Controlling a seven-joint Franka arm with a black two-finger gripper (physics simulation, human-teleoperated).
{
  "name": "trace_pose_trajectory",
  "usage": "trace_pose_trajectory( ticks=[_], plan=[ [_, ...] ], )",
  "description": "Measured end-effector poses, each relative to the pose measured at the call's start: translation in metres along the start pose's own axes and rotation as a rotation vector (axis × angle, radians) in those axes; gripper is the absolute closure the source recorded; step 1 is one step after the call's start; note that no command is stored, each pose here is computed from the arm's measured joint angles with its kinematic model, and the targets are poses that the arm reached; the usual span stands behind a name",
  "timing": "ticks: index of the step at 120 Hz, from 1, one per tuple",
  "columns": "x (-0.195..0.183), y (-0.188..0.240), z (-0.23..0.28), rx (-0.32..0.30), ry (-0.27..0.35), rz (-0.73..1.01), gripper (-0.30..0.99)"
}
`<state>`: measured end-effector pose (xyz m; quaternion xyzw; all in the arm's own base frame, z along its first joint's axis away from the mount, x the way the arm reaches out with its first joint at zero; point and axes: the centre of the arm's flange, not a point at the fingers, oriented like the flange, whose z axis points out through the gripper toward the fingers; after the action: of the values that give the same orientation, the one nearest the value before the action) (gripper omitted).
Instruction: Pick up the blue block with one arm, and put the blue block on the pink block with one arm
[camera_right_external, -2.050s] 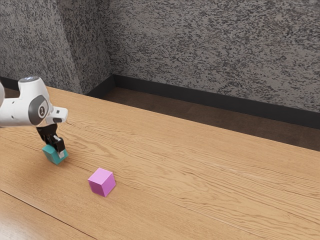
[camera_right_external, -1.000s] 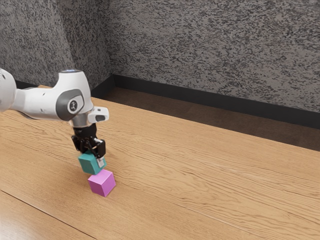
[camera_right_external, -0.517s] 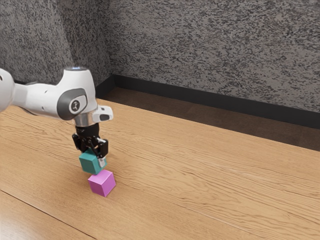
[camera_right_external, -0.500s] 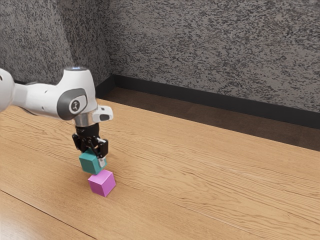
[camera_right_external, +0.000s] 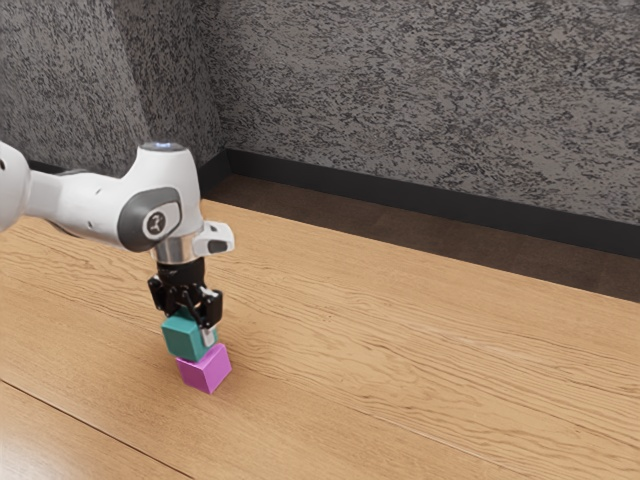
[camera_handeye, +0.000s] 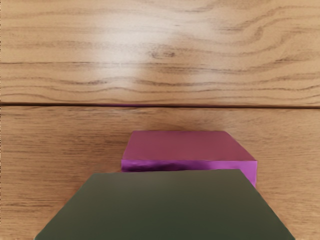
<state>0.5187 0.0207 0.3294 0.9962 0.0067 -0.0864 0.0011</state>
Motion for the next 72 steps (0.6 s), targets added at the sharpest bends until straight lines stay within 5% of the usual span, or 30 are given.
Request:
trace_pose_trajectory(
  ticks=[72],
  plan=[
    [0.0010,0.0090,-0.0005,0.010,0.022,-0.010,0.33]
  ],
)
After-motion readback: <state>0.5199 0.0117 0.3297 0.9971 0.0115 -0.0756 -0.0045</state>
